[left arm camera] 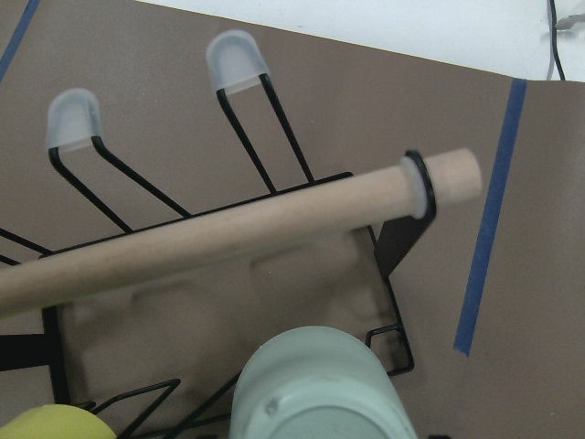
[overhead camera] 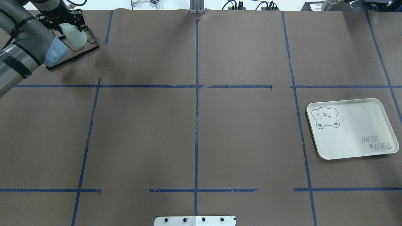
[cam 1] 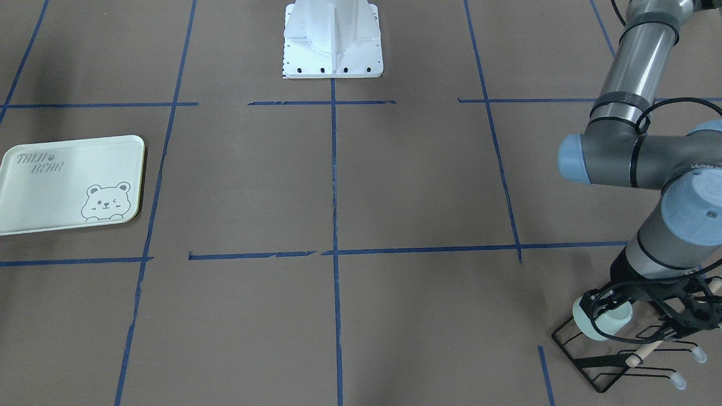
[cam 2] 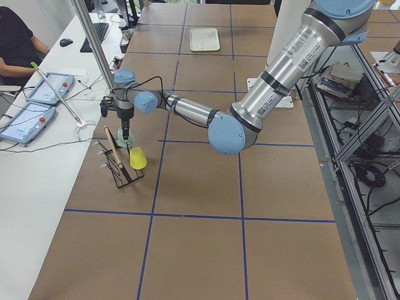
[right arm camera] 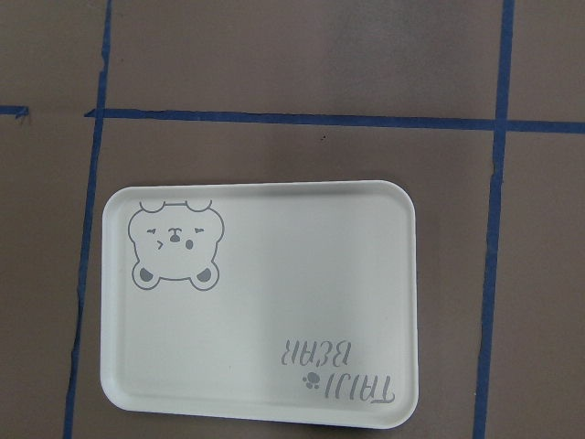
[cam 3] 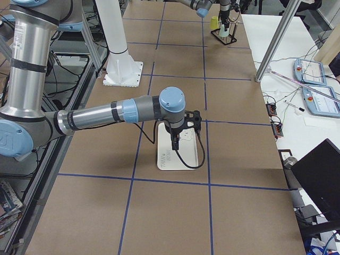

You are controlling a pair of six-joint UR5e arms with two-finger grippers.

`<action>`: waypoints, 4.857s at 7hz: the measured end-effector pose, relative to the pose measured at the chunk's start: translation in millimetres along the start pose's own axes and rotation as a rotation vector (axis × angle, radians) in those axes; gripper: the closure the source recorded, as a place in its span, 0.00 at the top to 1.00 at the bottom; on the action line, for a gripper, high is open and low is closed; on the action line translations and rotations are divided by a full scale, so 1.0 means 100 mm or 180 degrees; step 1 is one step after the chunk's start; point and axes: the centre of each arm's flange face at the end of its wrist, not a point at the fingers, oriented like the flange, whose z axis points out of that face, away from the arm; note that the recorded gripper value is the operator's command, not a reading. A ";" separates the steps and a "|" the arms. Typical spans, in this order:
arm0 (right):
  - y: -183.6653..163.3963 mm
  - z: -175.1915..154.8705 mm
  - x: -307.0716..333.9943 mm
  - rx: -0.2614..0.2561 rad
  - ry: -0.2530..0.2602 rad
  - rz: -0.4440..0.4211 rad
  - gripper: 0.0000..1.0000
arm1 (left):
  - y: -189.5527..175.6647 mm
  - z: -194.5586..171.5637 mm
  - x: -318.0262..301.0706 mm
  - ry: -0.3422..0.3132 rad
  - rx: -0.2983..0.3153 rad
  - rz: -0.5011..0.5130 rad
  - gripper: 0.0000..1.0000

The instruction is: Left arm grabs green cup and hands to right arm on tray

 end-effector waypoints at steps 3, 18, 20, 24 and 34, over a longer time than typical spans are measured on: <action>0.00 -0.03 -0.04 0.0018 -0.0002 -0.0024 1.00 | 0.34 -0.74 -0.19 0.0079 0.0099 -0.0004 0.01; -0.44 0.52 -3.03 0.0076 -0.1576 0.0746 0.99 | 2.99 -2.74 1.21 0.2385 -0.0808 -0.1039 0.04; -0.39 0.38 -3.36 -0.0033 -0.1900 0.0941 0.99 | 3.05 -2.73 1.26 0.2974 -0.1017 -0.1102 0.04; -0.39 0.19 -4.19 -0.0281 -0.2273 0.0953 0.99 | 3.06 -2.30 1.21 0.3902 -0.1359 -0.0980 0.03; -0.11 0.41 -4.78 -0.0115 -0.4008 0.1107 0.97 | 3.80 -2.11 1.36 0.4917 -0.1967 -0.1232 0.03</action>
